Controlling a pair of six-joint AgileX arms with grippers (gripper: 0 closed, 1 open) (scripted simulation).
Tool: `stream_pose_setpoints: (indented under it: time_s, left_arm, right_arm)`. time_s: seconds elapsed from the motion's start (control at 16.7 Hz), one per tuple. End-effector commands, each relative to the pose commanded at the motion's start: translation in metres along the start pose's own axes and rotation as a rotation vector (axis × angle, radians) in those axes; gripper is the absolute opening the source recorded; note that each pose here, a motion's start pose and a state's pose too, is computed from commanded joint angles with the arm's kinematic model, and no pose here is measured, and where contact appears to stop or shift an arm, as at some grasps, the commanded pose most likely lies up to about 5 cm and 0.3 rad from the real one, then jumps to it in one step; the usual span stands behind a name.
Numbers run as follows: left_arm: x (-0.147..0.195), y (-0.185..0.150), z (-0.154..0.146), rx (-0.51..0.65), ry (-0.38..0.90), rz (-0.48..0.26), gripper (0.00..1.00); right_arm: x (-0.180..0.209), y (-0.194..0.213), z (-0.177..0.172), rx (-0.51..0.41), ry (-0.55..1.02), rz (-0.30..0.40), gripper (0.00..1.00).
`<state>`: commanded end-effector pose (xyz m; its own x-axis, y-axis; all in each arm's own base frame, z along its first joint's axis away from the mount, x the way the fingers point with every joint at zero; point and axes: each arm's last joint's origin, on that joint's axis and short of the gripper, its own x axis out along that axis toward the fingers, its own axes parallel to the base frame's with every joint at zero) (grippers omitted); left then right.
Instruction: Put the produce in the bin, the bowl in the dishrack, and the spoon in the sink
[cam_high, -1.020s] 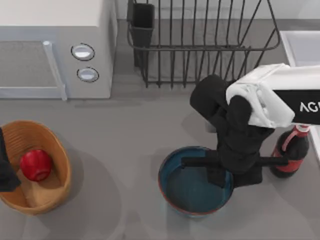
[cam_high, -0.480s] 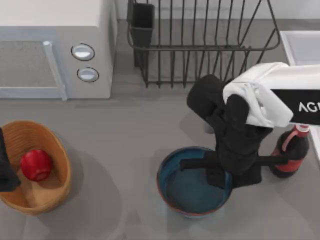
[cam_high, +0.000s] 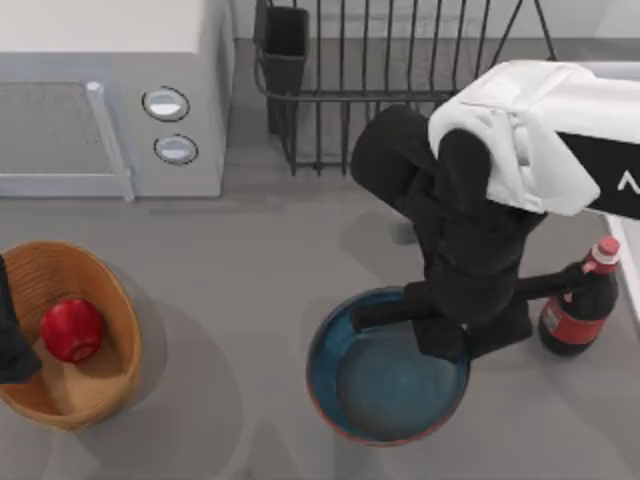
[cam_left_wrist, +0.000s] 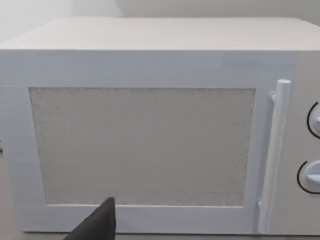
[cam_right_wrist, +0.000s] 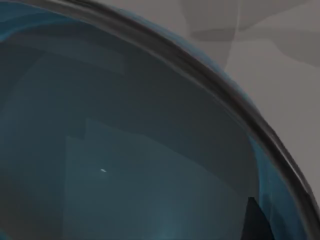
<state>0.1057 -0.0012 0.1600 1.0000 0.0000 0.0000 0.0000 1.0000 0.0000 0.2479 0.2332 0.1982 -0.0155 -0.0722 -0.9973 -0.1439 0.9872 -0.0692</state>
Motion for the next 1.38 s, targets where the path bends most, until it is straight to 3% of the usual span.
stream_pose_setpoints:
  time_s: [0.3,0.6,0.78,1.02,1.38]
  left_arm:
    - [0.000,0.000,0.000,0.000,0.000,0.000,1.00]
    - [0.000,0.000,0.000,0.000,0.000,0.000,1.00]
    - [0.000,0.000,0.000,0.000,0.000,0.000,1.00]
    - [0.000,0.000,0.000,0.000,0.000,0.000,1.00]
    - [0.000,0.000,0.000,0.000,0.000,0.000,1.00]
  right_arm:
    - [-0.030,-0.023,0.014,0.150,-0.022,0.071,0.00]
    - [-0.029,-0.022,0.014,0.148,-0.021,0.070,0.00]
    - [-0.034,-0.017,0.014,0.106,-0.102,0.063,0.00]
    - [-0.054,-0.001,0.015,-0.001,-0.375,0.042,0.00]
    - [-0.115,0.026,0.001,-0.102,-0.952,-0.016,0.00]
